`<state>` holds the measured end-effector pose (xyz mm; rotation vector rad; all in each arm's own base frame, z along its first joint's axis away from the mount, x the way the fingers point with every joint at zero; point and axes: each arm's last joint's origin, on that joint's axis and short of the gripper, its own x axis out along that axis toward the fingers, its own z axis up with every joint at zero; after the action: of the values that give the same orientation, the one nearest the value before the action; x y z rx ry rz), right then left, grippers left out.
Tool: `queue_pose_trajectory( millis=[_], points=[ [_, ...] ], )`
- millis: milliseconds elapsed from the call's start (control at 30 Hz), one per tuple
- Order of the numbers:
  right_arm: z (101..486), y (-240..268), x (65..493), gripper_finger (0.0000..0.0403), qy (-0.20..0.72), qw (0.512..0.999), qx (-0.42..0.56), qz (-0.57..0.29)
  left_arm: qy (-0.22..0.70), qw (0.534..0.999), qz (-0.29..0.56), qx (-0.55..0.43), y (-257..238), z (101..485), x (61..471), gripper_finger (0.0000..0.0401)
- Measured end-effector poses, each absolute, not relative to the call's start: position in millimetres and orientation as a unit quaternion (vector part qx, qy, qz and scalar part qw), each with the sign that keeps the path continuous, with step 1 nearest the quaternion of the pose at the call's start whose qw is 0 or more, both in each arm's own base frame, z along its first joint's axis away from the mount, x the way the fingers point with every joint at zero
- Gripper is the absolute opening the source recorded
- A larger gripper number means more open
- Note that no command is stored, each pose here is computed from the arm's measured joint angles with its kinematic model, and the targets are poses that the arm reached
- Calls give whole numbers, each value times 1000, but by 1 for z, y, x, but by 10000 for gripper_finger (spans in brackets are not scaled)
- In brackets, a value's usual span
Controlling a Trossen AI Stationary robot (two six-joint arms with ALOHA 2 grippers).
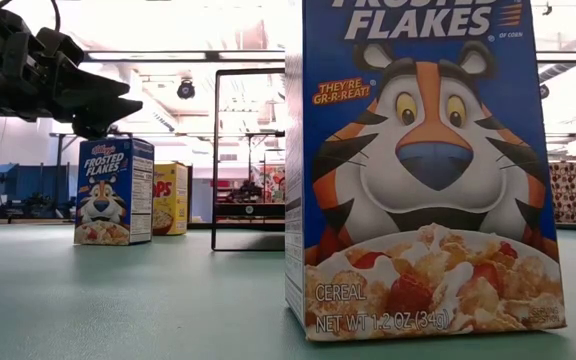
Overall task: Stack cereal on shelf
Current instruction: Put the bottom blue cereal box on the shelf
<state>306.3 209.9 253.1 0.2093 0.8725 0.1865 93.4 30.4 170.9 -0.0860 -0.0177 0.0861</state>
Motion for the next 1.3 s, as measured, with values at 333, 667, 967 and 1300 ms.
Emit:
queue_pose_trajectory(
  millis=[333, 667, 967, 1300],
  points=[
    [244, 219, 312, 353, 397, 907, 16, 140, -9, 998, 43, -43, 30, 171, 93, 204],
    [232, 225, 322, 353, 382, 913, -15, 145, -10, 998, 43, -43, 30, 171, 93, 204],
    [216, 230, 330, 353, 379, 915, -27, 136, -11, 998, 43, -42, 30, 171, 93, 204],
    [209, 230, 331, 306, 387, 912, -32, 134, -11, 998, 43, -42, 30, 171, 93, 204]
  ],
)
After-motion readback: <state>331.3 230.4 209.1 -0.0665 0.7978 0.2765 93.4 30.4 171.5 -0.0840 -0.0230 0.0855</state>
